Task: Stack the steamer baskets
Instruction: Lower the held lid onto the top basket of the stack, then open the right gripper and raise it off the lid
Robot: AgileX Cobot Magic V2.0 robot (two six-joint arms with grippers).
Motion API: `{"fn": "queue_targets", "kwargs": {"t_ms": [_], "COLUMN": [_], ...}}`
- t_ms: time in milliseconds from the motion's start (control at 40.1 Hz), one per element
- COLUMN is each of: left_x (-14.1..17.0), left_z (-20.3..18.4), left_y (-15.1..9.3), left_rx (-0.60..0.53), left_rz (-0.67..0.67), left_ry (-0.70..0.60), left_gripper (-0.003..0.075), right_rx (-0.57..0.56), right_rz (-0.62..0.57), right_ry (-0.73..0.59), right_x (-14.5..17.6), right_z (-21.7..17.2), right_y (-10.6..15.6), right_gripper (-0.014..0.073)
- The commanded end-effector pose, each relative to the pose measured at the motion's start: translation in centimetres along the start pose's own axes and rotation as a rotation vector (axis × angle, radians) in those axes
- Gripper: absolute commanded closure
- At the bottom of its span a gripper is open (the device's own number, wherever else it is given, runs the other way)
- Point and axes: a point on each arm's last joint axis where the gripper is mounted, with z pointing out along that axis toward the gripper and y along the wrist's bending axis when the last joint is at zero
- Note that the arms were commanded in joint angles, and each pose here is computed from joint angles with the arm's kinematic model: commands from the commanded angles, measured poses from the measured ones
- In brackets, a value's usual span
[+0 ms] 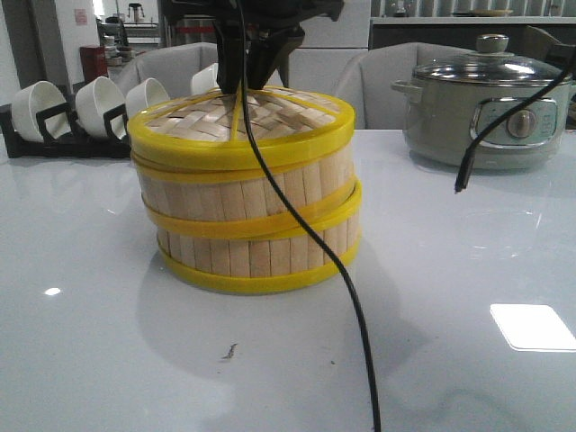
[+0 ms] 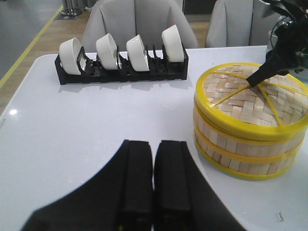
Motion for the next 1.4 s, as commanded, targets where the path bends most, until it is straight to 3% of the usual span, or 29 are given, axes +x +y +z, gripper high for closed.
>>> {"fn": "queue_targets", "kwargs": {"t_ms": [0,150,224,424,474,973,1372], "left_x": [-1.5,-1.5,-1.5,-1.5,-1.5,-1.5,-1.5], "left_z": [-0.3,-0.3,-0.3,-0.3,-0.3,-0.3,-0.3], "left_y": [-0.1,-0.1,-0.1,-0.1,-0.1,-0.1,-0.1], "left_rx": [0.014,0.014,0.014,0.014,0.014,0.014,0.014], "left_rz": [-0.006,-0.006,-0.006,-0.006,-0.006,-0.006,-0.006], "left_ry": [-0.099,-0.099,-0.099,-0.099,-0.099,-0.099,-0.099], "left_gripper": [0.0636,0.0636,0.0636,0.0636,0.0636,0.0636,0.0636], "right_rx": [-0.015,-0.015,-0.015,-0.015,-0.015,0.001,0.134], "right_rz": [-0.007,-0.007,-0.007,-0.007,-0.007,-0.013,0.098], "right_ry": [-0.170,-0.169,-0.169,-0.170,-0.171,-0.273,-0.417], "right_x": [-2.2,-2.2,-2.2,-2.2,-2.2,-3.2,-3.2], "right_z": [-4.3,-4.3,-4.3,-4.3,-4.3,-5.9,-14.6], "right_y": [0.1,0.1,0.1,0.1,0.1,-0.4,-7.9], "right_gripper": [0.0568,0.0563,0.0521,0.0242,0.0208,0.0210,0.0210]}}
